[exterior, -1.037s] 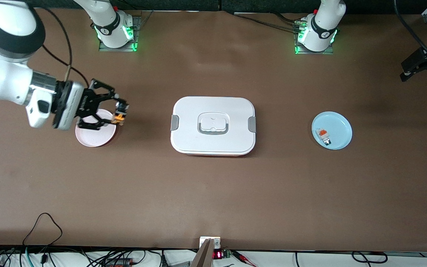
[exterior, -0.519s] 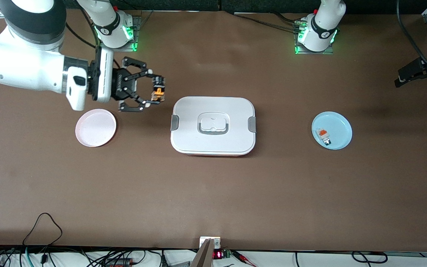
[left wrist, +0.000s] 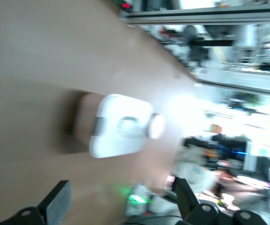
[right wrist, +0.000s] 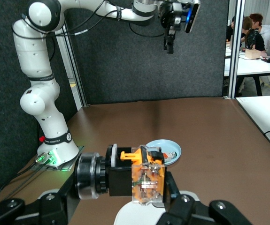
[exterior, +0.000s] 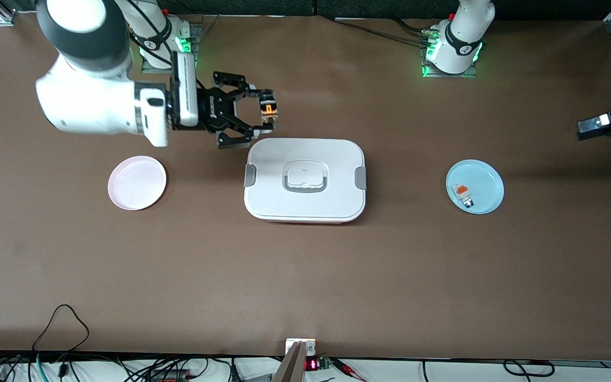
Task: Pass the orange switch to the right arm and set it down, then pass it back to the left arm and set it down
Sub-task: 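Carry the switch over the box while the left gripper reaches in, then move the open left gripper onto the switch held by the right gripper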
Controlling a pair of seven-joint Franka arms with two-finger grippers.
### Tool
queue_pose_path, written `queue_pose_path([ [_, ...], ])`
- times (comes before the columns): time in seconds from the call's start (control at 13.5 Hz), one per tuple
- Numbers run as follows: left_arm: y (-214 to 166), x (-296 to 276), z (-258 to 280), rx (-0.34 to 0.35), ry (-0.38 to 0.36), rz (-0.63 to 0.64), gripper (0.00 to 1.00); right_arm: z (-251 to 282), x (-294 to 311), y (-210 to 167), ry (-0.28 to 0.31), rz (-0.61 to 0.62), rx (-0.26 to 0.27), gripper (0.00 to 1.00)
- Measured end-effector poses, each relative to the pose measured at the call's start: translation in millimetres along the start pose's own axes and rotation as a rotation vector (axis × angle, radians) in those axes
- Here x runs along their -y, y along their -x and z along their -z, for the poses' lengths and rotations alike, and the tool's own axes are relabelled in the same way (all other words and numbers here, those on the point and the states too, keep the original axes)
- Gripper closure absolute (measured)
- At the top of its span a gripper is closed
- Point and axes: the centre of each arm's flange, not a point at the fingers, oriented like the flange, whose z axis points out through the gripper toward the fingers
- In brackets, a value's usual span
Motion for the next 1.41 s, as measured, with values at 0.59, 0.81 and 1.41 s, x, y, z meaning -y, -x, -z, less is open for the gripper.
queue_pose_path([
  [0.59,-29,-1,-96,0.007,0.269,0.026,0.01,-117,12,-45,0.108,0.035,-0.078,0.28],
  [0.81,-25,-5,-154,-0.002,0.246,0.039,0.01,-113,6,-68,0.122,0.019,-0.152,0.28],
  [1.41,56,-24,-237,0.134,0.199,0.019,0.02,-131,6,-63,0.114,-0.008,-0.156,0.28],
])
